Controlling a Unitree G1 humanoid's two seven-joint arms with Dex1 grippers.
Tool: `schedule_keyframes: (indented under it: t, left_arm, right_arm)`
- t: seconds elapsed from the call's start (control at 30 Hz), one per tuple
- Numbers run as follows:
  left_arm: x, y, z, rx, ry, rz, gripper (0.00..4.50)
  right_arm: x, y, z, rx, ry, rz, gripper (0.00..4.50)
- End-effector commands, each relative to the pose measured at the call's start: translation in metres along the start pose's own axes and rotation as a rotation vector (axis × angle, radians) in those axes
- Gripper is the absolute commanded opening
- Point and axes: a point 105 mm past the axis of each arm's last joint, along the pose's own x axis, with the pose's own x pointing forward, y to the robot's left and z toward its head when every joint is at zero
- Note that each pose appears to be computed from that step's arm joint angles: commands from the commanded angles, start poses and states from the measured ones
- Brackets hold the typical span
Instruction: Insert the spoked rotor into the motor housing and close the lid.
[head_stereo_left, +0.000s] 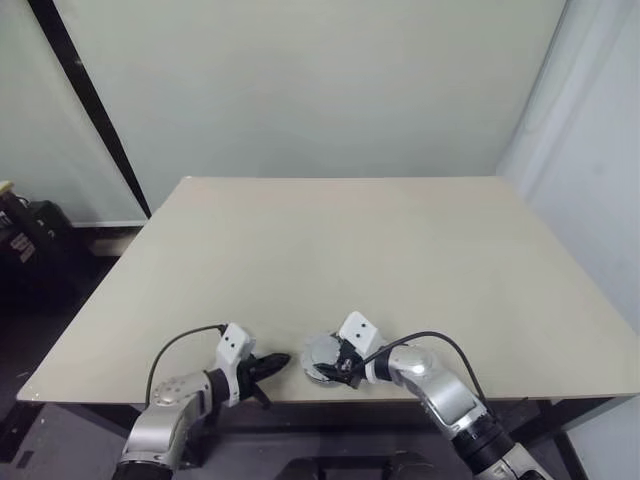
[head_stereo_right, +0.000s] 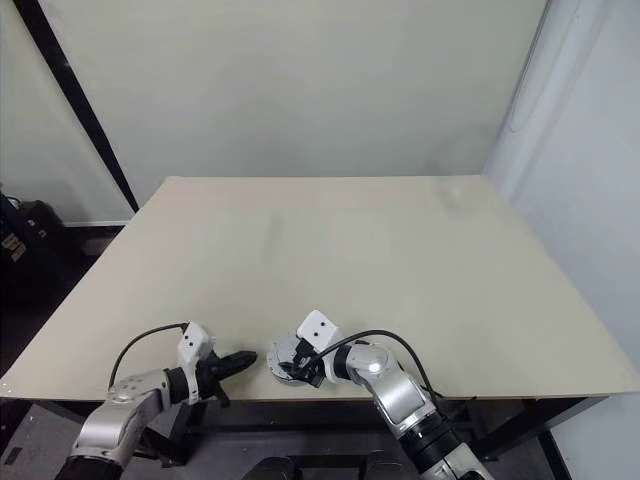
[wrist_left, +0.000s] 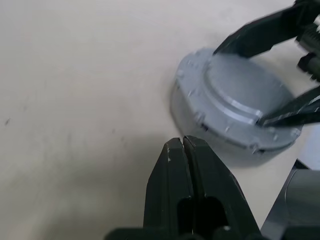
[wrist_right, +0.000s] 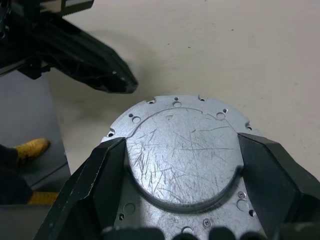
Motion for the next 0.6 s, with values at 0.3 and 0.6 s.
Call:
schedule_keyframes:
  t: [0.3,0.6]
  left_arm:
    - [0.012,-0.014,0.025,0.07,-0.053,-0.071,0.0]
    - [0.027,-0.025,0.026,0.079,-0.037,-0.108,0.0]
  right_arm:
    - [-0.005,-0.003,-0.004,-0.024,0.046,0.018,3.24]
    - [-0.004,-0.003,-0.005,-0.006,0.052,0.009,3.24]
